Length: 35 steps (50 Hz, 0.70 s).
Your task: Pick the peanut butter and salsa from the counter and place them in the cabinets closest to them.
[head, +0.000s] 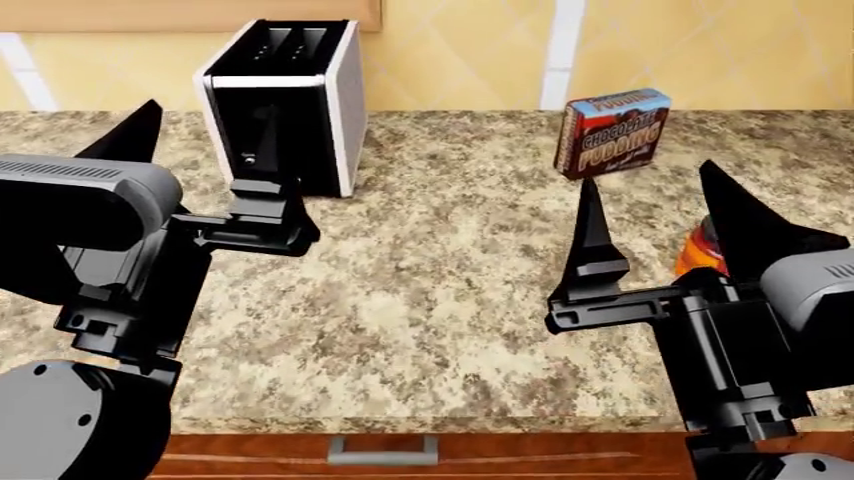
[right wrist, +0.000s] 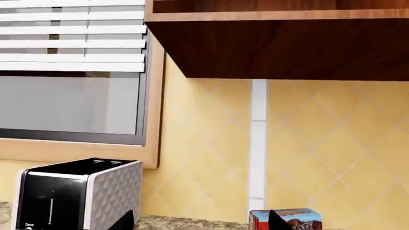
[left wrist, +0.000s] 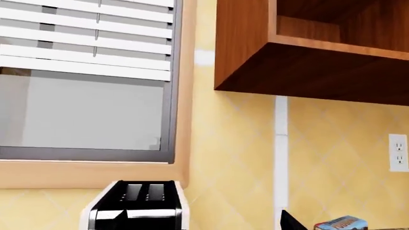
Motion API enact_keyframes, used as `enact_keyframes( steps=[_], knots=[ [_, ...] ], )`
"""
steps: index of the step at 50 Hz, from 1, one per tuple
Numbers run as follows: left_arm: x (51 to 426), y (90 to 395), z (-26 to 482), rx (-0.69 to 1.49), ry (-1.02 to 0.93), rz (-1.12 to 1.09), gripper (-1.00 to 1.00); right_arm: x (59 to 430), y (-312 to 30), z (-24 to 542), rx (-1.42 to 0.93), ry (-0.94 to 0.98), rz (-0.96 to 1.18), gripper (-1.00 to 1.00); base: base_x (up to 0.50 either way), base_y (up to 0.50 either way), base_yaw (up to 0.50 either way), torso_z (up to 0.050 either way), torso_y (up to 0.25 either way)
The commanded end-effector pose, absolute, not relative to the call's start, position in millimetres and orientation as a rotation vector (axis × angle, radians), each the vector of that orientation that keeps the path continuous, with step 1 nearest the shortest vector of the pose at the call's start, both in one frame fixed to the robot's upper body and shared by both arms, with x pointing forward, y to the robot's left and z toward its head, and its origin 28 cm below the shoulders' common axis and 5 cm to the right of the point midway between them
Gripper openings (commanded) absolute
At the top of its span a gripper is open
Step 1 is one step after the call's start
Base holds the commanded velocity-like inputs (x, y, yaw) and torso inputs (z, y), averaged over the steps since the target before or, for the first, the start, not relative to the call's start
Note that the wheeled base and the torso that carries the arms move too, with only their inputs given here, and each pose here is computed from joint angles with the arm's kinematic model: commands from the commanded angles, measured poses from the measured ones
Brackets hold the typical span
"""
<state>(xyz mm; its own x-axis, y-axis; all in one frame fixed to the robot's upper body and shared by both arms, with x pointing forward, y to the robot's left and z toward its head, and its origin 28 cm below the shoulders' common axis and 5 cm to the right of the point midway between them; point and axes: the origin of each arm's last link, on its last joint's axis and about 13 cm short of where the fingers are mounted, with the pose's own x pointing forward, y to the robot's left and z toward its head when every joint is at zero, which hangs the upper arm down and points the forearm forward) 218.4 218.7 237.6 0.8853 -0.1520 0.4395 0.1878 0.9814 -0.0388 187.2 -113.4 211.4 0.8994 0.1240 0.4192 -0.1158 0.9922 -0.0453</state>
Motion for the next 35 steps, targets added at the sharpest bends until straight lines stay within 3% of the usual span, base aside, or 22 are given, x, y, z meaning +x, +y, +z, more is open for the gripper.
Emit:
enact_keyframes(
  steps=[1,8,24,35],
  knots=[
    [218.0,218.1,237.7,-0.081,-0.45,-0.181,1.0,185.9,-113.9,212.7,-0.035,-0.445,0.099,1.0,0.38,-0.48,0.0,0.0,0.0],
    [217.7,218.1,237.7,-0.08,-0.452,-0.181,1.0,185.1,-113.5,213.6,-0.036,-0.448,0.092,1.0,0.23,-0.5,0.0,0.0,0.0],
    [217.4,218.0,237.9,-0.08,-0.452,-0.182,1.0,181.0,-114.4,218.4,0.013,-0.449,0.056,1.0,0.0,0.0,0.0,0.0,0.001],
    [217.7,218.4,237.9,-0.081,-0.453,-0.18,1.0,173.1,-120.1,226.1,0.011,-0.369,-0.123,1.0,0.0,0.0,0.0,0.0,0.0]
  ],
)
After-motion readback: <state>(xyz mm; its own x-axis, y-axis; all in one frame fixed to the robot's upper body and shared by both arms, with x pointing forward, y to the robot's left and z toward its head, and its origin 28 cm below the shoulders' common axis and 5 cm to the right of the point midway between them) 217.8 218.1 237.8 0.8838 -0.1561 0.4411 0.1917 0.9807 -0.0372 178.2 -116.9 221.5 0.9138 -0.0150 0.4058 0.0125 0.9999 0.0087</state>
